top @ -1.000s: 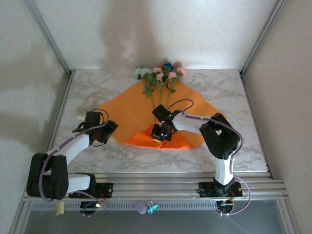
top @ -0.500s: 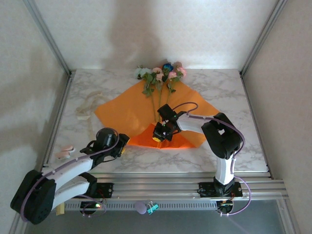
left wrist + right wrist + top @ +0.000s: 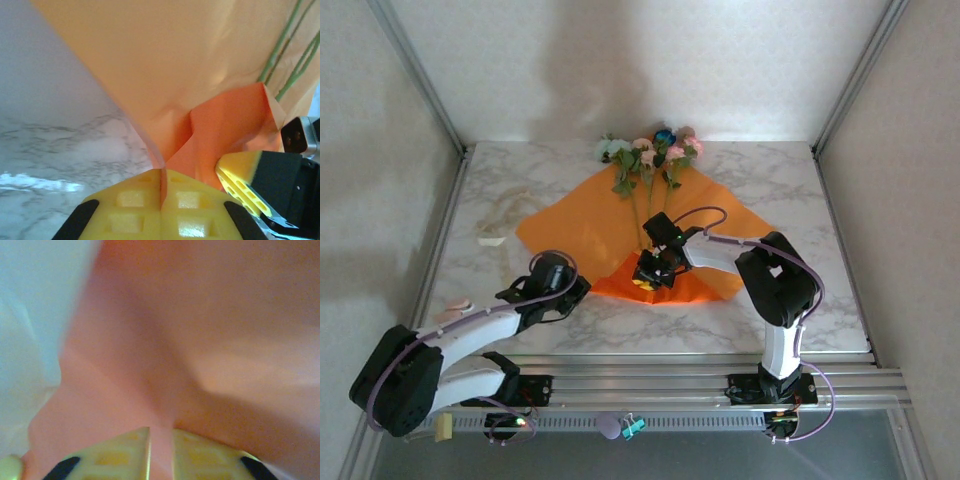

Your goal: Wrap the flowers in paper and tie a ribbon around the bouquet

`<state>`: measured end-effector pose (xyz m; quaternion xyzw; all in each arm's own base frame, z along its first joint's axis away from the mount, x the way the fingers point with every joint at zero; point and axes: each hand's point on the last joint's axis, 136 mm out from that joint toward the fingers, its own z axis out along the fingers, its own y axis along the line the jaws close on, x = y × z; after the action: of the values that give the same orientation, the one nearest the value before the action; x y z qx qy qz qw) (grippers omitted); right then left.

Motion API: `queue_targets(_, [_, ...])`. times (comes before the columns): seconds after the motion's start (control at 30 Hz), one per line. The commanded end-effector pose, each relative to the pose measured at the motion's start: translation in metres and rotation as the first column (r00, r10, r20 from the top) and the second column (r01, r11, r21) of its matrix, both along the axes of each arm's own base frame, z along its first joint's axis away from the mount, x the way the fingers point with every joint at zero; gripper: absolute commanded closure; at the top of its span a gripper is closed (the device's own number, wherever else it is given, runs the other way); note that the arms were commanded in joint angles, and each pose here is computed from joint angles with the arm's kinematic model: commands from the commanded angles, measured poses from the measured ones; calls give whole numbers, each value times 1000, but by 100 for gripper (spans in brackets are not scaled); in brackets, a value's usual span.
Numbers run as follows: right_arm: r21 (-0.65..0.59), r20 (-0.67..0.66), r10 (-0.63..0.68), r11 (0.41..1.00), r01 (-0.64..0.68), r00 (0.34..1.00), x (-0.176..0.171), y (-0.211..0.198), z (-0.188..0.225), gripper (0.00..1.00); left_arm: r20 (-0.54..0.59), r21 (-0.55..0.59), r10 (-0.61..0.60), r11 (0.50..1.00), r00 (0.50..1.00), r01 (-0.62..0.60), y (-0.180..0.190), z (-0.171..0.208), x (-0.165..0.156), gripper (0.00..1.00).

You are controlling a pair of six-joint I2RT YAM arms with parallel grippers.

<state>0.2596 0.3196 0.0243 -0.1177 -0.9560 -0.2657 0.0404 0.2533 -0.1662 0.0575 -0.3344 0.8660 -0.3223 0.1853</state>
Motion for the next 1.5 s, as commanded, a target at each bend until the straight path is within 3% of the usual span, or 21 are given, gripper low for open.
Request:
queue_targets(0.0, [-50, 36, 46, 998, -45, 998, 0, -9, 12, 78, 3, 151, -107, 983, 994, 106, -1, 3, -4, 100])
queue_targets(0.23, [-9, 68, 168, 986, -167, 984, -35, 4, 33, 83, 2, 247, -174, 954, 985, 168, -9, 5, -10, 100])
queue_targets(0.47, [69, 73, 203, 976, -208, 976, -46, 32, 33, 91, 1, 255, -183, 951, 983, 177, -14, 2, -15, 100])
queue_targets(0.7, [6, -28, 193, 981, -193, 981, -55, 28, -13, 94, 12, 250, -181, 953, 983, 172, -17, 3, -18, 100])
queue_targets(0.87, [-5, -76, 178, 984, -179, 981, -59, 26, -34, 94, 44, 255, -259, 937, 965, 240, -33, 12, -19, 100])
queue_targets(1.23, [10, -77, 177, 984, -177, 981, -67, 20, -35, 93, 28, 419, -519, 782, 854, 462, -90, 26, -25, 100])
queue_targets(1.37, [42, -38, 177, 984, -175, 983, -64, 22, -22, 90, 20, 454, -558, 744, 830, 490, -110, 29, -17, 100])
queue_targets(1.47, [65, 2, 160, 985, -159, 987, -60, 18, -3, 83, -9, 479, -582, 711, 813, 514, -119, 24, -17, 100])
